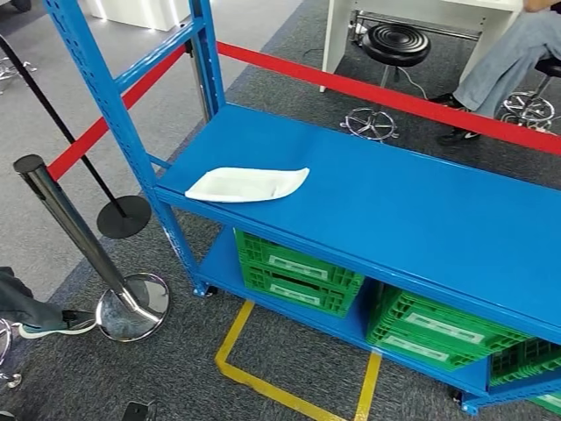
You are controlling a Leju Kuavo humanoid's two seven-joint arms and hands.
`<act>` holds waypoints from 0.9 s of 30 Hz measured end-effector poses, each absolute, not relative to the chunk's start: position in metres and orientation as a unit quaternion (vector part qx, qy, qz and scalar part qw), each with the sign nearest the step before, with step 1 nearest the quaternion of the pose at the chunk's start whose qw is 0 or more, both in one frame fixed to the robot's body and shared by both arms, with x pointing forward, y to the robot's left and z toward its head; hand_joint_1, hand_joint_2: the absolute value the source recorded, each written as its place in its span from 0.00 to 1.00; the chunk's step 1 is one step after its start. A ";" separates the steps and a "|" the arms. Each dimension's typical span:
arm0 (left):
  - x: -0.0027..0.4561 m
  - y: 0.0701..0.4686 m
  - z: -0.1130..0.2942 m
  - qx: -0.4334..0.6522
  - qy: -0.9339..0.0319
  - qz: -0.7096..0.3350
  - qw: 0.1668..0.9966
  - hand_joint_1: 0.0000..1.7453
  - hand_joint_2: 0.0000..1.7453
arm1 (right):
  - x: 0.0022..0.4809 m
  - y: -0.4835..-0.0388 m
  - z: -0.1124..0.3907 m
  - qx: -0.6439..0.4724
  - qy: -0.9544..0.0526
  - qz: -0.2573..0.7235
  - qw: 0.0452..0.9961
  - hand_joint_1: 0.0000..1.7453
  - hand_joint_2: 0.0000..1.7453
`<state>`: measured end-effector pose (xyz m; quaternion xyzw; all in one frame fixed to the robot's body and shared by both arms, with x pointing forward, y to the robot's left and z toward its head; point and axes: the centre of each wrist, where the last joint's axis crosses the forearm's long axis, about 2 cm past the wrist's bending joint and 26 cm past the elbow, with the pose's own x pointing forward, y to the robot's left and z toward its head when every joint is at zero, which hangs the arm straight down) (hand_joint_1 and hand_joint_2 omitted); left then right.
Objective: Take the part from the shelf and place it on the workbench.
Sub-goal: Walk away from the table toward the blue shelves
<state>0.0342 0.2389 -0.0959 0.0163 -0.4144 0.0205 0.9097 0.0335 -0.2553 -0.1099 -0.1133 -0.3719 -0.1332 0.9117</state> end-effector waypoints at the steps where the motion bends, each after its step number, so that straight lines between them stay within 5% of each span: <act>1: 0.034 0.239 -0.096 0.016 -0.414 0.021 0.910 0.00 0.00 | 0.032 -0.256 -0.110 -0.114 -0.371 -0.133 0.912 0.00 0.00; 27: 0.032 0.239 -0.097 0.018 -0.411 0.027 0.911 0.00 0.00 | 0.037 -0.256 -0.110 -0.100 -0.380 -0.147 0.908 0.00 0.00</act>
